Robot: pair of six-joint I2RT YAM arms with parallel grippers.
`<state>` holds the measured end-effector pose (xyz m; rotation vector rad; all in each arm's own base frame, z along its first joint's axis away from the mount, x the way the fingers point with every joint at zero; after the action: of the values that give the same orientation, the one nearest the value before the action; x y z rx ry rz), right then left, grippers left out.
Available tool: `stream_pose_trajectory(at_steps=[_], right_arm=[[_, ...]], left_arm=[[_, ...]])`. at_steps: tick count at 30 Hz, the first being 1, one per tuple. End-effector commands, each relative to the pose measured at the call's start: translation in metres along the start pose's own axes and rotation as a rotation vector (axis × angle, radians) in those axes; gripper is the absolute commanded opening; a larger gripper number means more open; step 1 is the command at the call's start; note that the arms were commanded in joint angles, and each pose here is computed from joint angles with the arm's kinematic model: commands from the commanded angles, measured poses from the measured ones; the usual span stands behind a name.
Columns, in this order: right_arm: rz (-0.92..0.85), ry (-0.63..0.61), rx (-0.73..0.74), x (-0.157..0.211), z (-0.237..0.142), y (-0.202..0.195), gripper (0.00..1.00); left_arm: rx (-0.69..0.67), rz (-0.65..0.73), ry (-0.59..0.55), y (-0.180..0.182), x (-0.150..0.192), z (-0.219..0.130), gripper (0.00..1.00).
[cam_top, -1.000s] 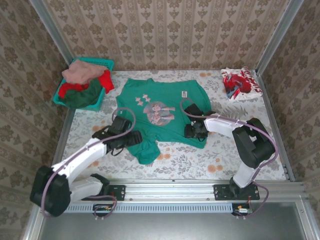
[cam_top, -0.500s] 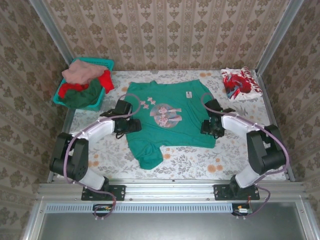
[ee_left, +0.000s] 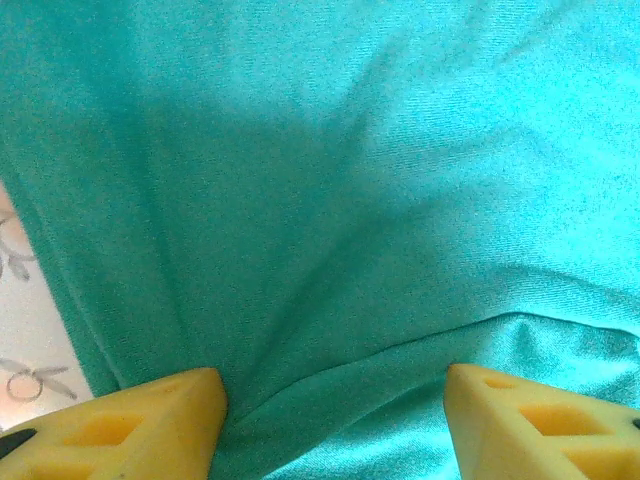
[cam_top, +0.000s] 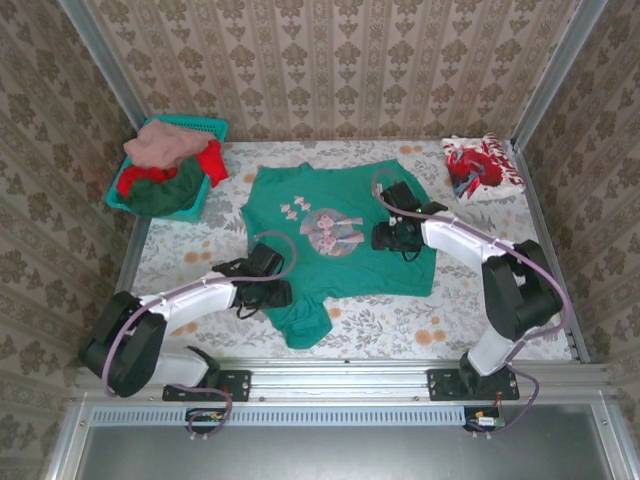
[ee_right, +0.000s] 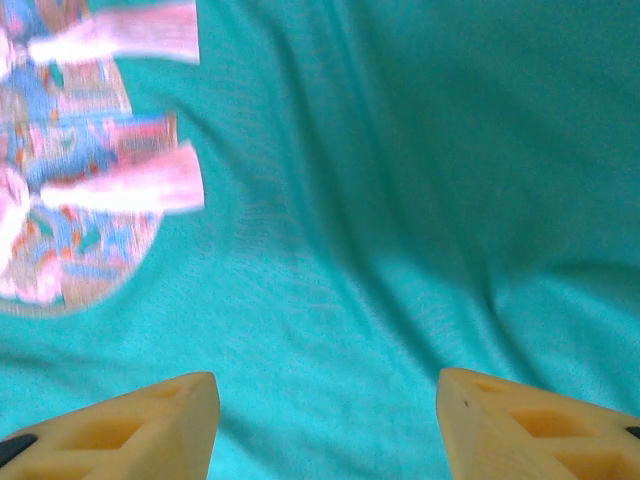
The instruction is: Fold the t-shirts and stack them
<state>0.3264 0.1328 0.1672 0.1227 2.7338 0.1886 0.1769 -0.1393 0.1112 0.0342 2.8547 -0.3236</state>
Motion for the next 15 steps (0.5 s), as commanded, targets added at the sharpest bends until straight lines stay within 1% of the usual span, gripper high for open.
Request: stream_pose_trajectory(at_steps=[1,2,4,7,8,11,15], right_arm=[[-0.010,-0.028,0.055,-0.028,0.004,-0.004,0.61],[-0.009,-0.029,0.069,-0.038,0.007,-0.006,0.61],[0.001,-0.033,0.105,-0.056,0.015,-0.012,0.62],[-0.001,-0.053,0.152,-0.086,0.024,-0.018,0.62],[0.000,-0.061,0.163,-0.097,0.027,-0.021,0.62],[0.017,-0.091,0.194,-0.129,0.032,-0.030,0.61],[0.021,-0.121,0.168,-0.169,0.045,-0.037,0.61]], left_arm=[[-0.139,-0.096,0.160,0.030,0.041,0.007,0.63],[-0.141,-0.096,0.145,0.031,0.042,0.004,0.65],[-0.135,-0.088,0.104,0.032,0.037,-0.003,0.74],[-0.106,-0.072,0.035,0.032,0.007,-0.019,0.82],[-0.091,-0.069,0.002,0.030,-0.011,-0.027,0.85],[-0.086,-0.079,-0.101,0.033,-0.069,-0.049,0.87],[-0.080,-0.047,-0.181,0.028,-0.145,-0.067,0.89]])
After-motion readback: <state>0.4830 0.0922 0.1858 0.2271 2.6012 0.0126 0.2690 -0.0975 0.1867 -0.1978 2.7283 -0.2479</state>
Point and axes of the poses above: each hand's point on the last joint's axis, 136 mm out from that joint toward the fingers, its own z axis out along the fingers, its own y axis along the line the jaws close on, x = y × z, the point moved 10 cm from there along -z, back along the fingers, and after that the axes turned 2 degrees about z, right-handed, at the moved point
